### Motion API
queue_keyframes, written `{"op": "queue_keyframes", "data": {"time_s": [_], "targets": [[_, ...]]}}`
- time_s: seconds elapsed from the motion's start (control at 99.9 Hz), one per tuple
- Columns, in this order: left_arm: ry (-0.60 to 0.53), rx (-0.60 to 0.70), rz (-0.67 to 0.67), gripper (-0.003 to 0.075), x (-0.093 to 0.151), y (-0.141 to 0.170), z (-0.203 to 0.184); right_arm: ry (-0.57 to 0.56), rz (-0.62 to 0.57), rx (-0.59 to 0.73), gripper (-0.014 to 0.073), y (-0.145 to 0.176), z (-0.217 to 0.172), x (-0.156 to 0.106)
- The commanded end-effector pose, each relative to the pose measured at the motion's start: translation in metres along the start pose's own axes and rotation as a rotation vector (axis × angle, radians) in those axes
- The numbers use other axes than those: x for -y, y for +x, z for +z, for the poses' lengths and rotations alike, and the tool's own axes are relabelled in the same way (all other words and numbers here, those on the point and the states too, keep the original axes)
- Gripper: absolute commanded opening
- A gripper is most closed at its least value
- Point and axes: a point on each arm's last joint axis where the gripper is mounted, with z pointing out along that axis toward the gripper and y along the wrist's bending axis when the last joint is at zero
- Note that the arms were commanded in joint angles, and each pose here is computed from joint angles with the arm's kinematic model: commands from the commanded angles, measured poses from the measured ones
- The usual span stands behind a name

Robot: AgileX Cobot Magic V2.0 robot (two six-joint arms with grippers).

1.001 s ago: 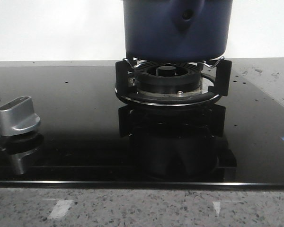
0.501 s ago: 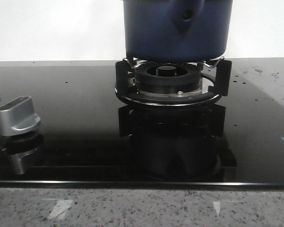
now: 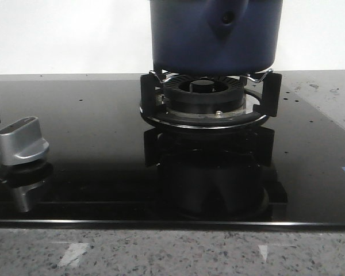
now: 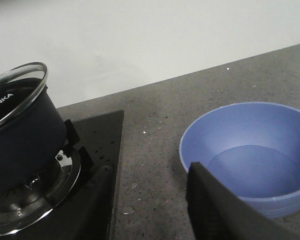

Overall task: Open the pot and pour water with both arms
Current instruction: 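Close the left gripper on the purple lid handle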

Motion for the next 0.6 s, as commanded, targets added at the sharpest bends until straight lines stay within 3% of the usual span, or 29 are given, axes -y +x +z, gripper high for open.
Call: {"op": "queue_keyframes", "data": {"time_s": [0.0, 0.32, 0.591], "targets": [[0.045, 0.136, -0.027, 0.0584, 0.010, -0.036, -0.010, -0.014, -0.011, 0.080, 0.0311, -0.016, -0.001, -0.003], [0.049, 0.169, -0.004, 0.0387, 0.005, -0.047, 0.000, -0.014, -0.011, 0.080, 0.0311, -0.016, -0.001, -0.003], [0.064, 0.173, -0.005, 0.0380, 0.006, -0.046, 0.000, -0.014, -0.011, 0.080, 0.0311, -0.016, -0.001, -0.003]]}}
